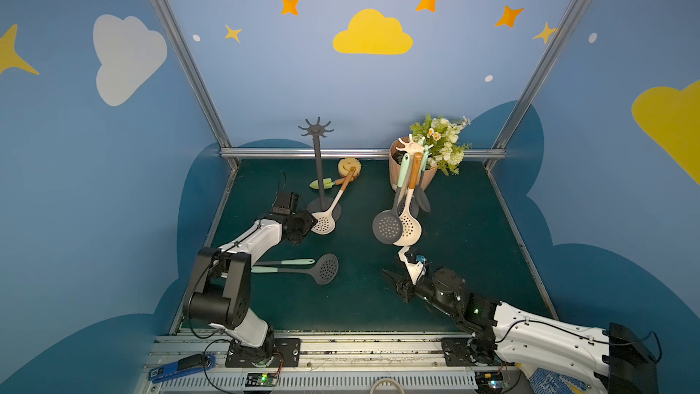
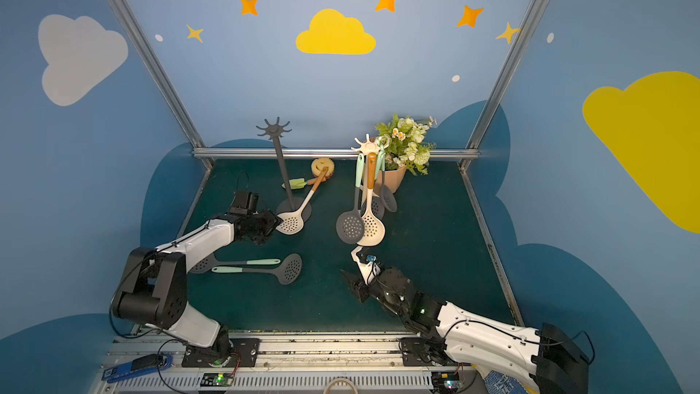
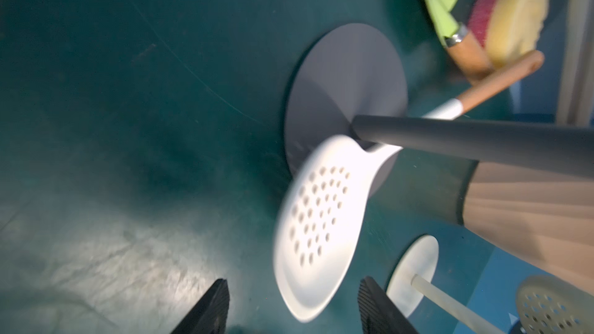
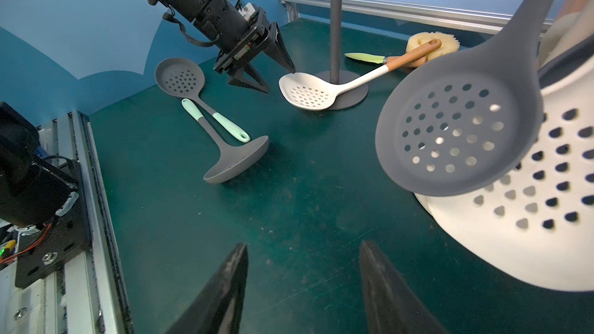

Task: Hang the skimmer on the kitchen utensil rack
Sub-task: Pick up the skimmer from the center of the board.

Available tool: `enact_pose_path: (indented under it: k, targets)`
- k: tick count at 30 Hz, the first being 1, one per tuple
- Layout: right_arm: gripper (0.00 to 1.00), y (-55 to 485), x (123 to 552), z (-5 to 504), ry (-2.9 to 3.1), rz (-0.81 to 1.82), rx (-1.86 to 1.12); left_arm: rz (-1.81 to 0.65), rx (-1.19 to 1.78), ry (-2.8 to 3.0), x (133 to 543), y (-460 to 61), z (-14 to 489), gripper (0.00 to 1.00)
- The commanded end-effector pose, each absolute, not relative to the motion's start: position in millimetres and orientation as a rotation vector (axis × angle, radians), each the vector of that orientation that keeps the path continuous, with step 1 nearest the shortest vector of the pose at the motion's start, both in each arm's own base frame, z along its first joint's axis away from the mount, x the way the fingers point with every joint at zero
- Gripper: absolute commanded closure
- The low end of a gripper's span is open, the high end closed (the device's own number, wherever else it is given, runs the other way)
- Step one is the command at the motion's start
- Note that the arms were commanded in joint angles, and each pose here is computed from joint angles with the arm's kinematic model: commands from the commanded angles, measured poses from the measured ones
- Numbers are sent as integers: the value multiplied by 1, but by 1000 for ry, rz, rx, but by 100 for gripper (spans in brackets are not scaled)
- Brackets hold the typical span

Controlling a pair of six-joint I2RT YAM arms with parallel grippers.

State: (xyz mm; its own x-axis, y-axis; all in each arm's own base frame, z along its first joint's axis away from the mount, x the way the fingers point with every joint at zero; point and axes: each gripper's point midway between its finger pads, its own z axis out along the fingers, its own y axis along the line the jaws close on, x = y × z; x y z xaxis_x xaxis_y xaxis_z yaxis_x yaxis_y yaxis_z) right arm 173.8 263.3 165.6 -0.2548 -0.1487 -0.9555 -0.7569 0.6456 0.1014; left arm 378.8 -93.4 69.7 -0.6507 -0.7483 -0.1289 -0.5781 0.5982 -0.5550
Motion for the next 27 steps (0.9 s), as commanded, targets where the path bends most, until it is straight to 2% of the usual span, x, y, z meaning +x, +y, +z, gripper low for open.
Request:
enact_pose_path:
  k: [1, 3, 10, 14, 18, 27]
  targets:
    - [45, 260, 174, 159, 1784, 683, -725, -707, -1154, 2456, 389, -89, 58, 36]
    - [45, 259, 174, 159, 1785, 683, -725, -726, -1172, 2442, 395, -90, 51, 38]
    - [45, 254, 173, 158, 1788, 675, -715, -728, -1155, 2404, 407, -88, 40, 74]
    - [45, 252, 173, 159, 1786, 671, -708, -732, -1114, 2379, 407, -87, 46, 89]
    - [45, 252, 174, 160, 1787, 670, -706, -753, -998, 2368, 403, -92, 65, 96]
    - [45, 258, 177, 171, 1773, 683, -695, -792, -851, 2295, 365, -91, 114, 96]
